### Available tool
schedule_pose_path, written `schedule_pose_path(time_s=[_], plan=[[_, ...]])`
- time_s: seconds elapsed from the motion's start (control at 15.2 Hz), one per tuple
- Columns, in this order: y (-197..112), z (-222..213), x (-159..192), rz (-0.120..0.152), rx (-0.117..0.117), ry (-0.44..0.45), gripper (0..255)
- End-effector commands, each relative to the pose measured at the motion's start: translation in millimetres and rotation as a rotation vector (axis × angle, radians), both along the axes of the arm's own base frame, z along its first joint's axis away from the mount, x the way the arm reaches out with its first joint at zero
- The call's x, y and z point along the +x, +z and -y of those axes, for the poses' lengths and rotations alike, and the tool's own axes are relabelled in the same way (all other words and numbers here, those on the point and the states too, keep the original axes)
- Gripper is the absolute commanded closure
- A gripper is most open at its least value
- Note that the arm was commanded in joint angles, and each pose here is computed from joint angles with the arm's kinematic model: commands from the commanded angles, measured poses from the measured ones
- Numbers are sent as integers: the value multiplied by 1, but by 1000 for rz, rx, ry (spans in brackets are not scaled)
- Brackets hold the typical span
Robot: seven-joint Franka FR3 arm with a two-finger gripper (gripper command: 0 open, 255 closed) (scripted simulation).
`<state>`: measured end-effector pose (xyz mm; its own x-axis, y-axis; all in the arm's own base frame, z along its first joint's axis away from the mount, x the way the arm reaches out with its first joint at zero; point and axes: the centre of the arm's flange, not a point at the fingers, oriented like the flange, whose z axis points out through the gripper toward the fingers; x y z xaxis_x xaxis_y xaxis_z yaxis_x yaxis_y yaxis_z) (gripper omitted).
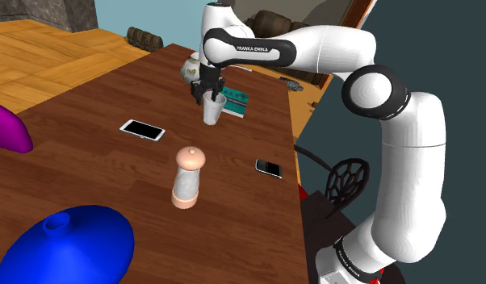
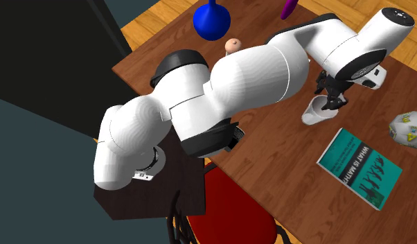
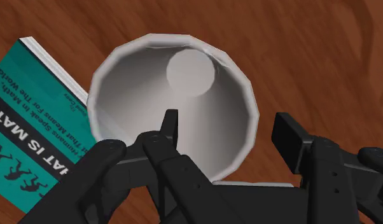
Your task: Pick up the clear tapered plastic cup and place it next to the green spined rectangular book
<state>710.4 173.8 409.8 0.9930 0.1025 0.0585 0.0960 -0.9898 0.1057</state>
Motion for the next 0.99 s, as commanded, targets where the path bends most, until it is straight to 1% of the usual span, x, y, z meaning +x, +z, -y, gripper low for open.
schedule_pose_path(time_s=[0.0,0.2,0.46,0.92], plan=[[0,0,0,0,0,0,0],[0,0,0,0,0,0,0],[50,-5,-3,0,0,0,0],[50,-5,-3,0,0,0,0]])
